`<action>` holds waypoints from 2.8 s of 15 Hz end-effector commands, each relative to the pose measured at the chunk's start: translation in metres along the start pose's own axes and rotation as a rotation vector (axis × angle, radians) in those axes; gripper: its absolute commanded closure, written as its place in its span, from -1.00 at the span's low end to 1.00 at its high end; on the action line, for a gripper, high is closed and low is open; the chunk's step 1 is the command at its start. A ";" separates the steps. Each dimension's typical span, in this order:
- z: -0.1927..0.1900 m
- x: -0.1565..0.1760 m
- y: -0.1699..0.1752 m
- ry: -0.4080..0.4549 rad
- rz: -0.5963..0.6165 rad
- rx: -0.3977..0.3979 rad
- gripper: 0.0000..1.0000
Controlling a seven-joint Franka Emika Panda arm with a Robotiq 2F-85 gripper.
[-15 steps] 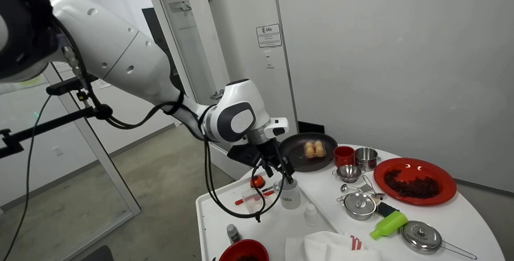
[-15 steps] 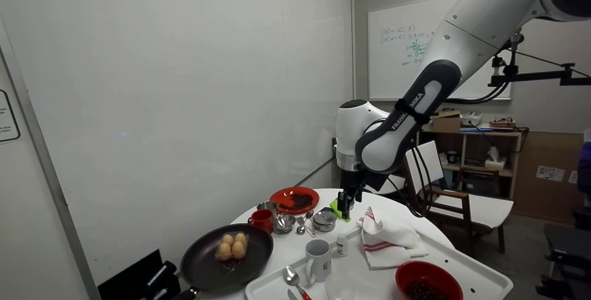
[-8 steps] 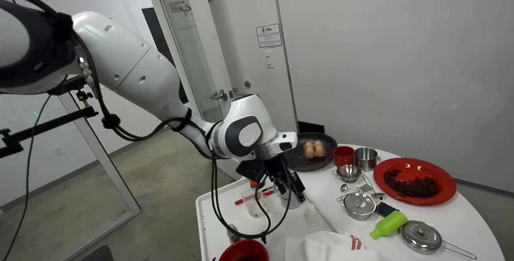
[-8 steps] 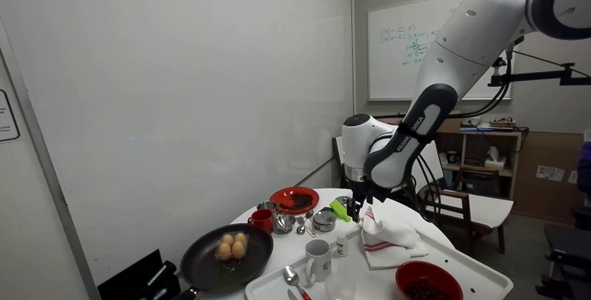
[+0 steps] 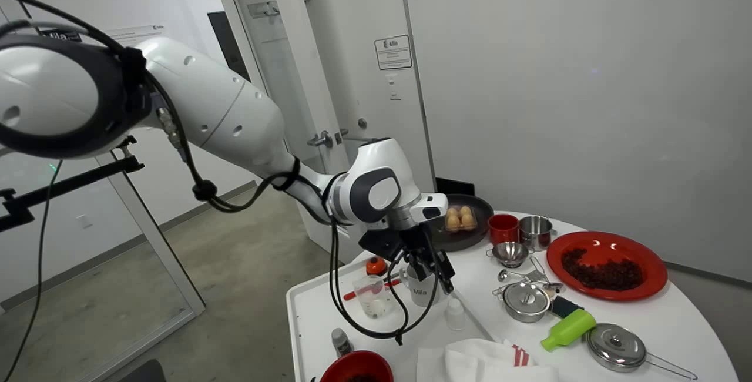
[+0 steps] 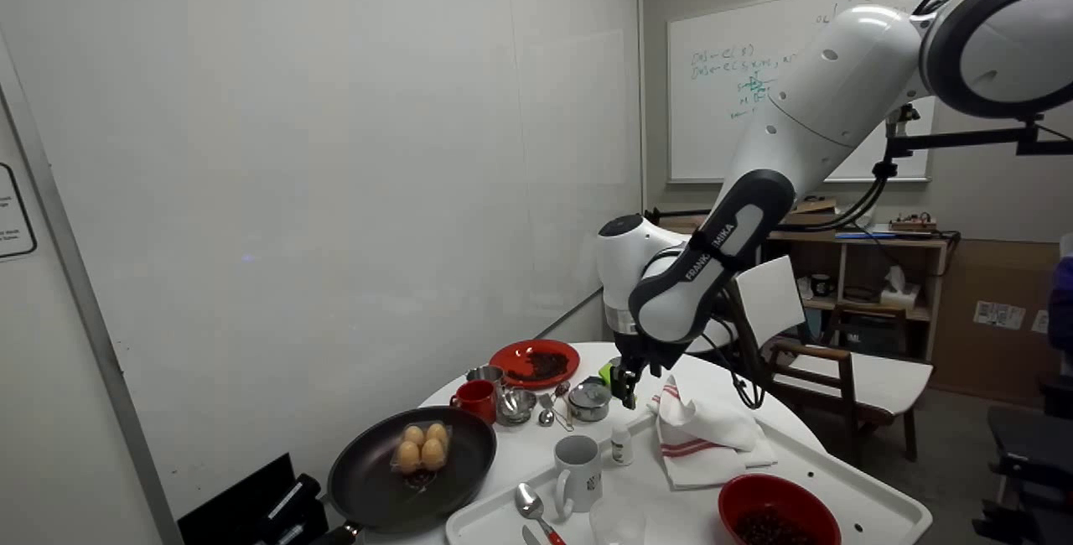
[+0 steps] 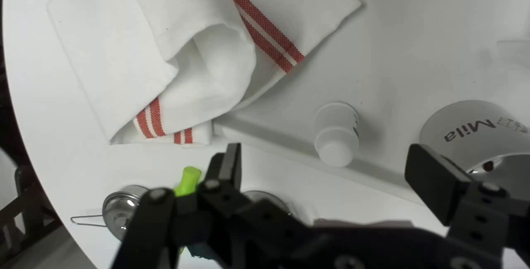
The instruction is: Put the mug on the left side of the sharpie
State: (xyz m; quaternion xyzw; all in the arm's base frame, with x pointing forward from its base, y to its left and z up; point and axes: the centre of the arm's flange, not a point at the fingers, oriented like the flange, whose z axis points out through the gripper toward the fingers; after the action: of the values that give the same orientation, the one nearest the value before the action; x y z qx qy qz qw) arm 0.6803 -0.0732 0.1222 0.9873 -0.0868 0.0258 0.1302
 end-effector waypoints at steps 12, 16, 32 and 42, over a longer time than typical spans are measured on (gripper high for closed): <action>0.083 0.067 -0.004 -0.169 0.033 0.040 -1.00; 0.098 0.065 -0.012 -0.177 0.038 0.061 -1.00; 0.086 0.073 -0.013 -0.102 0.062 0.096 0.73; -0.019 0.059 -0.022 -0.042 -0.099 0.121 0.74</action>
State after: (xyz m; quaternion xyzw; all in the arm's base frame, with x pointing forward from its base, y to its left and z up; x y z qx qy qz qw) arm 0.7681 -0.0697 0.1044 0.9948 -0.0741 0.0114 0.0696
